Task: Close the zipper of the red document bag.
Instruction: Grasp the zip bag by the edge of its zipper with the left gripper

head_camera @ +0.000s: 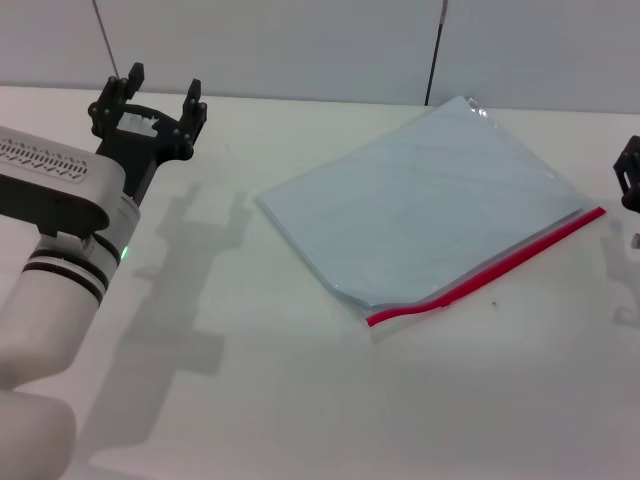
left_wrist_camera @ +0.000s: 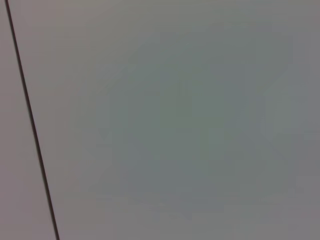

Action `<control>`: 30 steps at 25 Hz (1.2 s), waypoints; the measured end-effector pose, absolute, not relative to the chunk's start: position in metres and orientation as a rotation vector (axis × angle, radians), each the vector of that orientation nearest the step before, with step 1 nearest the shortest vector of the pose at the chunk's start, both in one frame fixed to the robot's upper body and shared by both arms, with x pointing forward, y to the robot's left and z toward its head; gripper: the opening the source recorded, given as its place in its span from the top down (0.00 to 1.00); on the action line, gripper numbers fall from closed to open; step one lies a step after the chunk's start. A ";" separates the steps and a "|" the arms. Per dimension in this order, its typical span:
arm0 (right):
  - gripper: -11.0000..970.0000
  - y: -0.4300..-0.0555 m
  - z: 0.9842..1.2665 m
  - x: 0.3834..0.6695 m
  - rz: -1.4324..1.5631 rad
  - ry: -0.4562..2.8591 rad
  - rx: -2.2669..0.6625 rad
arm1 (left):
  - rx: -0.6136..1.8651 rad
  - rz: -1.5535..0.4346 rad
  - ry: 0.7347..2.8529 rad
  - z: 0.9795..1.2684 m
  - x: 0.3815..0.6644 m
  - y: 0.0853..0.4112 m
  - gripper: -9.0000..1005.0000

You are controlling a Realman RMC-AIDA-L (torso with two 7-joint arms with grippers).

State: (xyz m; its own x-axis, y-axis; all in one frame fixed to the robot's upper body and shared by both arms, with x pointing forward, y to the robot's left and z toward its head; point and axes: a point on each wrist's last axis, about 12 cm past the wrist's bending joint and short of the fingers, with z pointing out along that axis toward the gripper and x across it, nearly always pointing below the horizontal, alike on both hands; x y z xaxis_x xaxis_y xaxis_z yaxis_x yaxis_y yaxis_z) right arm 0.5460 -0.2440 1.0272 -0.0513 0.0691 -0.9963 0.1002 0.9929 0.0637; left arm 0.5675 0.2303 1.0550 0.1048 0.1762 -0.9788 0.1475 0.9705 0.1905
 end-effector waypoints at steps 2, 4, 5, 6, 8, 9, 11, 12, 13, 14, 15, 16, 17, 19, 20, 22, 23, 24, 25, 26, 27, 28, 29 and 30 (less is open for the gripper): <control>0.22 -0.244 1.027 0.547 -0.025 1.623 0.130 | 0.269 0.021 1.471 1.055 0.568 0.230 0.33; 0.22 -0.244 1.028 0.547 -0.024 1.623 0.129 | 0.272 0.021 1.471 1.055 0.568 0.230 0.33; 0.22 -0.244 1.028 0.547 -0.024 1.623 0.129 | 0.273 0.021 1.472 1.055 0.568 0.230 0.33; 0.22 -0.244 1.028 0.547 -0.024 1.623 0.129 | 0.274 0.021 1.473 1.055 0.568 0.230 0.33; 0.22 -0.244 1.028 0.547 -0.024 1.624 0.129 | 0.274 0.021 1.475 1.055 0.569 0.230 0.33; 0.22 -0.244 1.028 0.547 -0.024 1.624 0.129 | 0.273 0.022 1.475 1.055 0.569 0.230 0.33; 0.22 -0.244 1.028 0.547 -0.024 1.624 0.129 | 0.270 0.023 1.476 1.055 0.569 0.230 0.33; 0.22 -0.243 1.028 0.547 -0.023 1.623 0.128 | 0.269 0.024 1.476 1.055 0.569 0.230 0.33; 0.22 -0.243 1.028 0.547 -0.023 1.623 0.128 | 0.269 0.024 1.476 1.055 0.569 0.230 0.33; 0.22 -0.243 1.028 0.547 -0.023 1.623 0.128 | 0.268 0.024 1.476 1.055 0.570 0.230 0.33; 0.22 -0.243 1.028 0.547 -0.023 1.623 0.128 | 0.266 0.025 1.477 1.055 0.570 0.231 0.33; 0.22 -0.243 1.028 0.547 -0.023 1.624 0.129 | 0.262 0.025 1.479 1.055 0.570 0.231 0.33; 0.22 -0.243 1.028 0.547 -0.023 1.624 0.129 | 0.256 0.026 1.481 1.055 0.570 0.232 0.33; 0.22 -0.243 1.027 0.547 -0.022 1.628 0.128 | 0.250 0.024 1.487 1.055 0.571 0.231 0.33; 0.22 -0.243 1.027 0.547 -0.021 1.632 0.128 | 0.254 0.020 1.494 1.055 0.571 0.230 0.33; 0.22 -0.244 1.026 0.548 -0.021 1.640 0.127 | 0.266 0.008 1.515 1.054 0.574 0.227 0.33; 0.22 -0.244 1.026 0.548 -0.022 1.644 0.126 | 0.272 0.002 1.524 1.054 0.575 0.225 0.33; 0.22 -0.244 1.025 0.548 -0.023 1.646 0.126 | 0.280 -0.008 1.540 1.053 0.577 0.223 0.33; 0.22 -0.245 1.025 0.548 -0.024 1.647 0.125 | 0.286 -0.021 1.553 1.053 0.578 0.220 0.33; 0.22 -0.245 1.025 0.548 -0.026 1.648 0.125 | 0.294 -0.035 1.563 1.053 0.579 0.218 0.33; 0.22 -0.246 1.025 0.548 -0.027 1.649 0.125 | 0.302 -0.052 1.573 1.054 0.580 0.215 0.33; 0.22 -0.246 1.024 0.548 -0.030 1.650 0.126 | 0.316 -0.065 1.579 1.055 0.581 0.212 0.33; 0.22 -0.247 1.024 0.547 -0.031 1.651 0.126 | 0.330 -0.080 1.584 1.057 0.581 0.209 0.33; 0.23 -0.248 1.024 0.547 -0.033 1.652 0.126 | 0.351 -0.096 1.593 1.059 0.583 0.206 0.33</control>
State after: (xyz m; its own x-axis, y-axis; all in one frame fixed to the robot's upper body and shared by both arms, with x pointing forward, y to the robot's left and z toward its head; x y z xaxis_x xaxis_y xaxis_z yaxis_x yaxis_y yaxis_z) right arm 0.5473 -0.2477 1.0238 -0.0801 0.0627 -0.9948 0.1026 0.9932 0.0544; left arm 0.5825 0.2063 1.0586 -0.0140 0.1638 -0.9864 0.2813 0.9473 0.1533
